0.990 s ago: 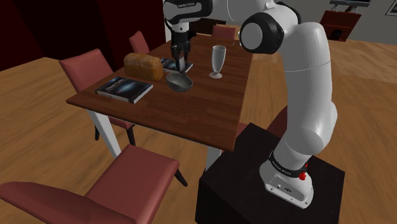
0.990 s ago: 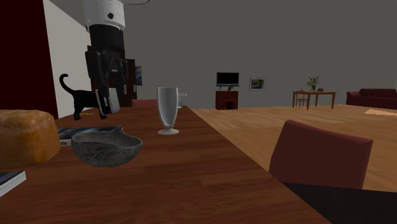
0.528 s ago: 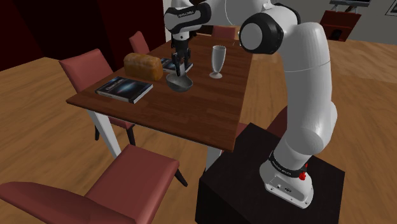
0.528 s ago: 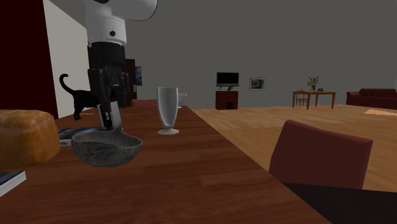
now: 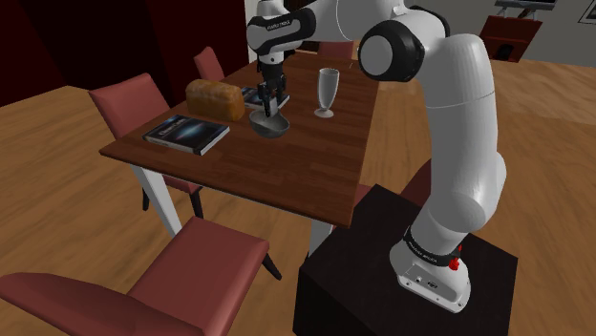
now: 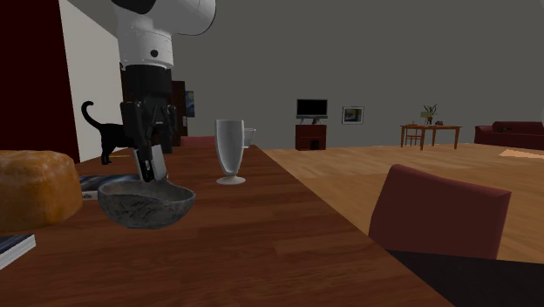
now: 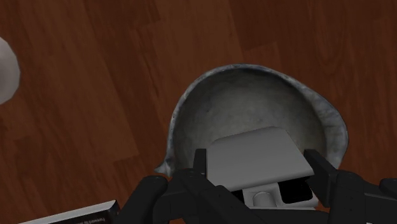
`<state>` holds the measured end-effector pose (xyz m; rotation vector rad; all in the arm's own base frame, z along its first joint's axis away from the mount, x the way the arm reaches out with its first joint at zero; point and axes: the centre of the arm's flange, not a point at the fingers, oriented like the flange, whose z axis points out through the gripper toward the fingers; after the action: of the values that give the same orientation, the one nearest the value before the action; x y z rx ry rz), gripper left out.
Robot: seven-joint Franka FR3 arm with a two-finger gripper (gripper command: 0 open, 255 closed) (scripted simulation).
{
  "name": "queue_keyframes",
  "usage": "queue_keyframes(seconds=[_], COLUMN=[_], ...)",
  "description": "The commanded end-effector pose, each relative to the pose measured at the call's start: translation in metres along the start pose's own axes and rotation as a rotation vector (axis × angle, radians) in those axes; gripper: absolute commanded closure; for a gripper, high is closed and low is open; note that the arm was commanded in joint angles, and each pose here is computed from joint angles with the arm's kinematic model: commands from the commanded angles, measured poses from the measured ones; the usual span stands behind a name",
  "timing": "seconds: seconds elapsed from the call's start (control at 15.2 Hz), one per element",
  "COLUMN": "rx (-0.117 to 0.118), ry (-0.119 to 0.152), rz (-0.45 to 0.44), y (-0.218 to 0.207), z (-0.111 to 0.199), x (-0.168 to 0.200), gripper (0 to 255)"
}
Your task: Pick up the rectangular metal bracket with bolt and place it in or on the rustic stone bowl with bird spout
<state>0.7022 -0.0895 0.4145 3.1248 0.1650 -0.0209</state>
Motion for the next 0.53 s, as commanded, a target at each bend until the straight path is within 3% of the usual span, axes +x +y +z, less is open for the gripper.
queue_keyframes(seconds=[0.0,0.07,0.4,0.46], rx=[0.0,0.0,0.0,0.0], ry=[0.0,0.0,0.0,0.0], rz=[0.0,0.0,0.0,0.0], y=[0.0,0.0,0.0,0.0], z=[0.0,0.0,0.0,-0.013], x=[0.0,0.0,0.0,0.0], gripper=[255,0,0,0])
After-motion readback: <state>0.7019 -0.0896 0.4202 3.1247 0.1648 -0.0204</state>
